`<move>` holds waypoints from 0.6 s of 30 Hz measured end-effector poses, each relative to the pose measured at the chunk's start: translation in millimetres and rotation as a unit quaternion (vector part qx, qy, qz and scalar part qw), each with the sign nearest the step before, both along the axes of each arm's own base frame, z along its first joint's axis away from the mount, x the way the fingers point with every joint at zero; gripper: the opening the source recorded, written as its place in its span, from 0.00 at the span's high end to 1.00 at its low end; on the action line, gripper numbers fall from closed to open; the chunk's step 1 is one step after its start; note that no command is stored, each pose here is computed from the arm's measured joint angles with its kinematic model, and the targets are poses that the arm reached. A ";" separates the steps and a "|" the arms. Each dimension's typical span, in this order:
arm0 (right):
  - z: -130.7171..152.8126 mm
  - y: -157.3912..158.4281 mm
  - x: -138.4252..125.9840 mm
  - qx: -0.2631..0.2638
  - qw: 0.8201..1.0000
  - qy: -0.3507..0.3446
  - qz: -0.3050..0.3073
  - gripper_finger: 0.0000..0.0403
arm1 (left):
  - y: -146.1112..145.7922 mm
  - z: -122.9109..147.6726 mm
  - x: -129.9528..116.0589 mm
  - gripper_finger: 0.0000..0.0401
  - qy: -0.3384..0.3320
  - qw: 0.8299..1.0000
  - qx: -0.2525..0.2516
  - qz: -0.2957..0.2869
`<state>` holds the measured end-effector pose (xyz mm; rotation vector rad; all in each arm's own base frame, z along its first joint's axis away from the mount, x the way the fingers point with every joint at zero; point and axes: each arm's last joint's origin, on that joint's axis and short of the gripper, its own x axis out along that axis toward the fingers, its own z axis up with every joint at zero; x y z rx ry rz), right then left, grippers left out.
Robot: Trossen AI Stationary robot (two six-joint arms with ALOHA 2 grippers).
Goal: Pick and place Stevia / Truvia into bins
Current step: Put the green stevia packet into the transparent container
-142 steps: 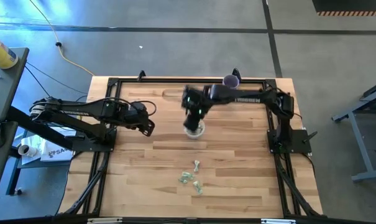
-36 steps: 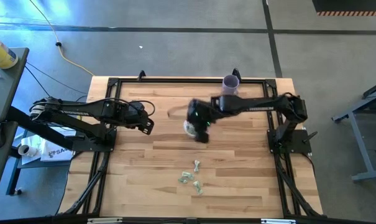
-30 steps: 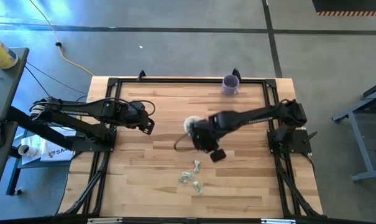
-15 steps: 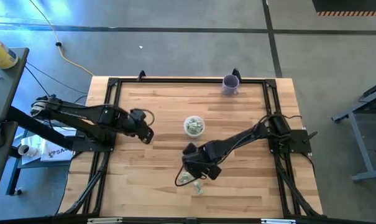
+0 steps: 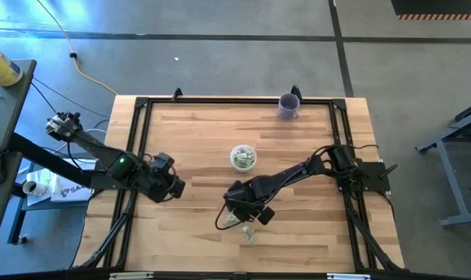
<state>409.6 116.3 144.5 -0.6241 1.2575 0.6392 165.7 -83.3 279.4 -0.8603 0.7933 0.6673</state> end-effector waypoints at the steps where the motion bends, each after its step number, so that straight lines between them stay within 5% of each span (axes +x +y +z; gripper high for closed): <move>1: -1.0 -1.0 0.2 0.001 1.000 0.003 -0.004 0.64 | -2.7 0.2 -1.5 0.54 -0.005 1.000 -0.001 0.002; 10: 13.5 -10.6 -6.0 0.018 0.994 0.026 -0.108 0.97 | -13.5 0.5 -8.6 0.54 -0.025 1.000 0.000 0.010; 18: 117.2 -43.5 -31.9 0.048 0.958 -0.090 -0.268 0.98 | -13.5 -1.2 -6.0 0.54 -0.032 0.999 0.019 0.021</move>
